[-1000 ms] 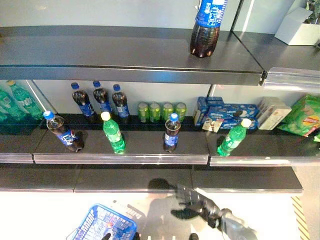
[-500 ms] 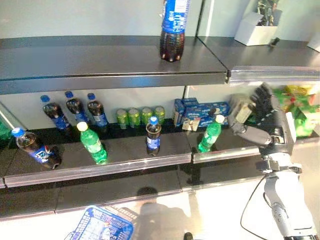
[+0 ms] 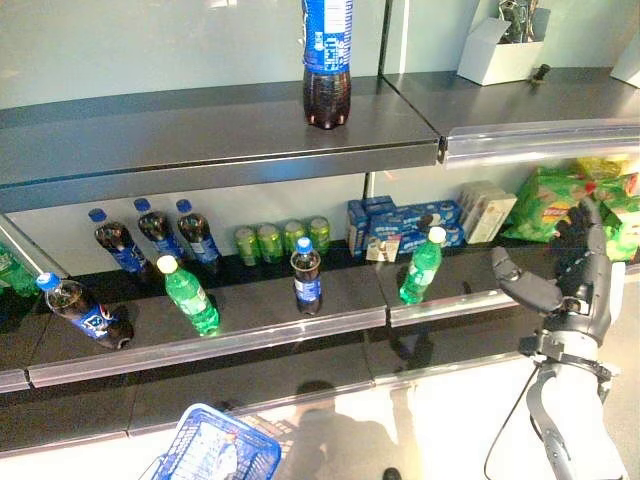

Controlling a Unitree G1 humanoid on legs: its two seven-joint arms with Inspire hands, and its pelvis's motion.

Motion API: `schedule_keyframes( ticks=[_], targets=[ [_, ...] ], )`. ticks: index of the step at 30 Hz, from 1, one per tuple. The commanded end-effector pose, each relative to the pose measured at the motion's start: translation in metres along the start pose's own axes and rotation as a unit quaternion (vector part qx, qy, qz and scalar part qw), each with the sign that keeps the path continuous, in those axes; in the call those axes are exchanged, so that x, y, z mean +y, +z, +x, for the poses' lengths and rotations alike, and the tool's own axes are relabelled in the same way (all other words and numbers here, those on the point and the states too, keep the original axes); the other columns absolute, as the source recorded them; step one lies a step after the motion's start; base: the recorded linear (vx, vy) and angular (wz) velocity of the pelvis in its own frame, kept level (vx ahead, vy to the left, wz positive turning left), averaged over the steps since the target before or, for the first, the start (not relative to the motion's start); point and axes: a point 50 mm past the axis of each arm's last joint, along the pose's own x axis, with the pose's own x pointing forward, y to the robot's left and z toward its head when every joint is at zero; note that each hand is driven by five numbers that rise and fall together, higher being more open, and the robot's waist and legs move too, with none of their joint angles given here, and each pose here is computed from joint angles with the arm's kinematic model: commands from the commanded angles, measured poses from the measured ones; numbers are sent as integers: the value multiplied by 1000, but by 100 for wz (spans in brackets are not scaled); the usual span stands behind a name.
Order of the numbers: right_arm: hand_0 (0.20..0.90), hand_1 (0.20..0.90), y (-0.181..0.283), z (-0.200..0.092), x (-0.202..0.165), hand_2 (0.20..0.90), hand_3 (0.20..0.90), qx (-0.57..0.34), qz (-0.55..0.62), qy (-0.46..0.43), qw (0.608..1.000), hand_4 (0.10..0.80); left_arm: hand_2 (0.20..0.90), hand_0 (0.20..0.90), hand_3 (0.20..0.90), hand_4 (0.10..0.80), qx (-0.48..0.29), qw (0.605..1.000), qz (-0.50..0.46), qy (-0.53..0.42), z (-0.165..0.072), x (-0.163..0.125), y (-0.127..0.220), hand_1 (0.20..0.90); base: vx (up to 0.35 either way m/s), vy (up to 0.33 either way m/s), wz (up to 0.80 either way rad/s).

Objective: Pick up the drink and place into the basket.

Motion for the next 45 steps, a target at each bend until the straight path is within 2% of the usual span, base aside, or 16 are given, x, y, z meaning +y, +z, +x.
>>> schedule_keyframes(
  ticks=[1, 10, 11, 18, 33, 39, 45],
  targets=[
    [900, 900, 50, 34, 16, 900, 900, -151, 52, -25, 987, 800, 300, 300, 200, 100, -83, 994, -18, -71, -5, -51, 38, 300, -116, -58, 10],
    [900, 900, 60, 71, 31, 900, 900, -166, 58, -98, 979, 800, 300, 300, 200, 100, -104, 988, -17, -115, -13, -85, 54, 300, -95, -27, 10],
    [900, 900, 67, 81, 33, 900, 900, -176, 64, -119, 975, 800, 300, 300, 200, 100, -110, 985, -20, -135, -16, -95, 59, 300, -134, -11, 6],
    [900, 900, 85, 100, 41, 900, 900, -192, 80, -149, 967, 800, 300, 300, 200, 100, -125, 975, -18, -183, -27, -122, 67, 300, -73, -18, 5],
    [900, 900, 104, 119, 60, 900, 900, -197, 71, -98, 973, 800, 300, 300, 200, 100, -120, 967, -32, -222, -37, -143, 66, 300, -14, 15, 1],
    [900, 900, 104, 129, 52, 900, 900, -193, 45, -144, 970, 800, 300, 300, 200, 100, -121, 966, -27, -225, -38, -146, 67, 300, 0, 0, 0],
    [900, 900, 103, 152, 30, 900, 900, -168, 29, -194, 966, 800, 300, 300, 200, 100, -121, 965, -15, -232, -38, -147, 69, 300, 10, -3, 1]
  ],
)
